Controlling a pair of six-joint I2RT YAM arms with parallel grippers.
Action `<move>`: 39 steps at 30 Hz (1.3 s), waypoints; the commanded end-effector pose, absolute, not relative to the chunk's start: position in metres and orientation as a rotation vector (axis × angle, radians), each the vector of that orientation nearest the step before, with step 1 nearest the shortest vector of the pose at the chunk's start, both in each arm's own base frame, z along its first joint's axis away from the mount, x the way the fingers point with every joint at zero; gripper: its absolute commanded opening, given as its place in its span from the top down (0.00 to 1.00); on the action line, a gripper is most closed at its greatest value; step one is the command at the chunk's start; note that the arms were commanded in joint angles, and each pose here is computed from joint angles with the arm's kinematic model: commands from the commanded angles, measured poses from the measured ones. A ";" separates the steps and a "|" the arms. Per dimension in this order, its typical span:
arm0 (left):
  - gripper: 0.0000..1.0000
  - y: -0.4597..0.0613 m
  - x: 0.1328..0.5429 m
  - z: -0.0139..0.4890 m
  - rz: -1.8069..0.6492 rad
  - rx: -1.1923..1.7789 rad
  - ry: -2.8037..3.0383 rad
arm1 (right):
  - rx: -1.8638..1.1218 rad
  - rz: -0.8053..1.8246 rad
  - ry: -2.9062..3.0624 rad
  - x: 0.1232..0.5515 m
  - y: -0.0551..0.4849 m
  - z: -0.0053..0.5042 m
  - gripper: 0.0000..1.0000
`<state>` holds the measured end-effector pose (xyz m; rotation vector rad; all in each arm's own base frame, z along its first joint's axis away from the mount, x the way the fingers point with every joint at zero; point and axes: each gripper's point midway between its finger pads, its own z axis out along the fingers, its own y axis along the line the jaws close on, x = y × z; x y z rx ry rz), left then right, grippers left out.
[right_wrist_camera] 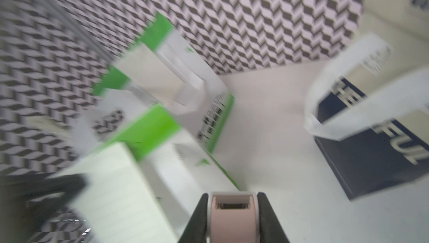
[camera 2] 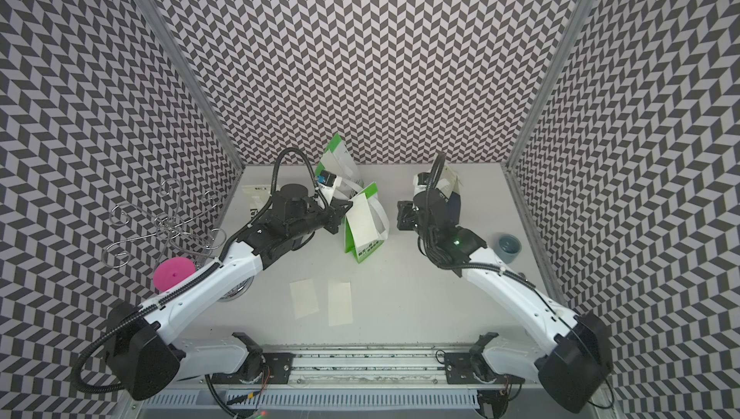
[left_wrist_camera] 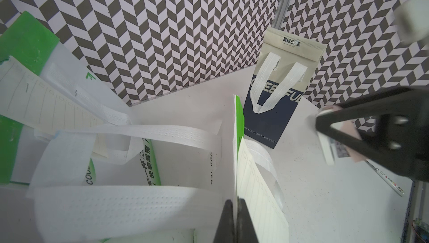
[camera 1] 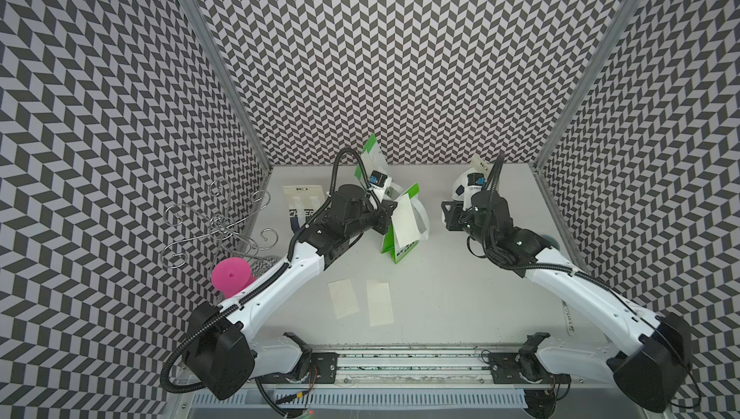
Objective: Staple the receipts to the bags
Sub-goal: Pick up the stapler from the center of the board, then place the stapler in the takeout bag.
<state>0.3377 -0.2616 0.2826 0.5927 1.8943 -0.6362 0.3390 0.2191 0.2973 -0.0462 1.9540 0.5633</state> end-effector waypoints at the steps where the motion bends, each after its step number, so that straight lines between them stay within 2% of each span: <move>1: 1.00 -0.265 0.334 0.264 -0.631 0.608 1.956 | -0.096 0.718 1.630 0.329 0.242 0.377 0.92; 10: 1.00 -0.269 0.328 0.264 -0.601 0.620 1.945 | -0.215 0.911 1.425 0.335 0.291 0.410 0.93; 19: 1.00 -0.272 0.325 0.264 -0.596 0.636 1.938 | -0.229 0.949 1.440 0.356 0.316 0.396 0.94; 27: 1.00 -0.274 0.323 0.263 -0.597 0.649 1.939 | -0.225 0.933 1.446 0.363 0.320 0.394 0.94; 39: 1.00 -0.274 0.322 0.265 -0.595 0.648 1.932 | -0.239 0.900 1.528 0.376 0.329 0.365 0.94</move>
